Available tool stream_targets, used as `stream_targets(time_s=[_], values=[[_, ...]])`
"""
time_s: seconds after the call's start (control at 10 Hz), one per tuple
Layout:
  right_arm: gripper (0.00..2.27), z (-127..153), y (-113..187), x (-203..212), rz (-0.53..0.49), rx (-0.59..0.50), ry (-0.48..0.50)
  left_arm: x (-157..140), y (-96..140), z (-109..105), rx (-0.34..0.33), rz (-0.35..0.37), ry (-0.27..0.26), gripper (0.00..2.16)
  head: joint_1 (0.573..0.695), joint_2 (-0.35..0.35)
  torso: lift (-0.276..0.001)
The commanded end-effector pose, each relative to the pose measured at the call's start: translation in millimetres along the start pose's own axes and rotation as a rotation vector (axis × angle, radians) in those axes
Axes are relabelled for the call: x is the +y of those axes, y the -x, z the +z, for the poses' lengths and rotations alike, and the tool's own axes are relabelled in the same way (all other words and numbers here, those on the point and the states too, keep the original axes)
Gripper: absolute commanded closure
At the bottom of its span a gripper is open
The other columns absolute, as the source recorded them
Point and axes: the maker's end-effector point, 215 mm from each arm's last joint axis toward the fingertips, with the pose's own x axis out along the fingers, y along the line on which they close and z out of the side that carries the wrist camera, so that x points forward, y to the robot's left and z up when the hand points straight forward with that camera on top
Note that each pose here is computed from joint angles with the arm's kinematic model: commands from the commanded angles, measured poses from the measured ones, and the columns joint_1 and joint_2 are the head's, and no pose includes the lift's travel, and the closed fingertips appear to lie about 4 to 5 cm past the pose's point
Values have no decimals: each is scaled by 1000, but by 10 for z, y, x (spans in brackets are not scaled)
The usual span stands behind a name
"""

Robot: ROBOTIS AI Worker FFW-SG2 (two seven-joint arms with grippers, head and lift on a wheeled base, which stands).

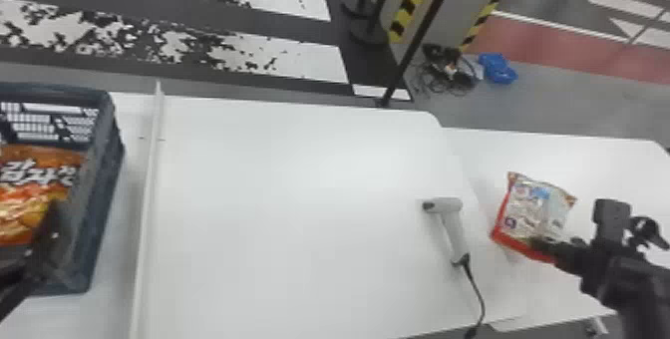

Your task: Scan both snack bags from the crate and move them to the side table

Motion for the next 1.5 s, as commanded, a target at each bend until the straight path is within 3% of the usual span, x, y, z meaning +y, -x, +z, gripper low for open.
stream_targets(time_s=[0.0,0.2,0.4,0.7,1.1,1.4], values=[[16,-77,14,-3,-5,14,-17,14,7,21,-5,-3,-2,100,695,-350,-75],[46,-62,84,-31,-22,-3,-38,26,15,19,-5,-5,-3,100,695,-350,-75],[33,130,292,83,3,-83,-53,57,15,43,-9,-3,-2,100,695,-350,-75],[19,441,662,620,89,-216,-35,57,9,85,-16,-6,-3,100,695,-350,-75],[16,376,1139,1882,247,-321,63,51,10,141,-26,-5,0,100,695,-350,-75],[12,340,1595,2838,360,-455,79,33,7,138,-25,-5,4,100,695,-350,-75]])
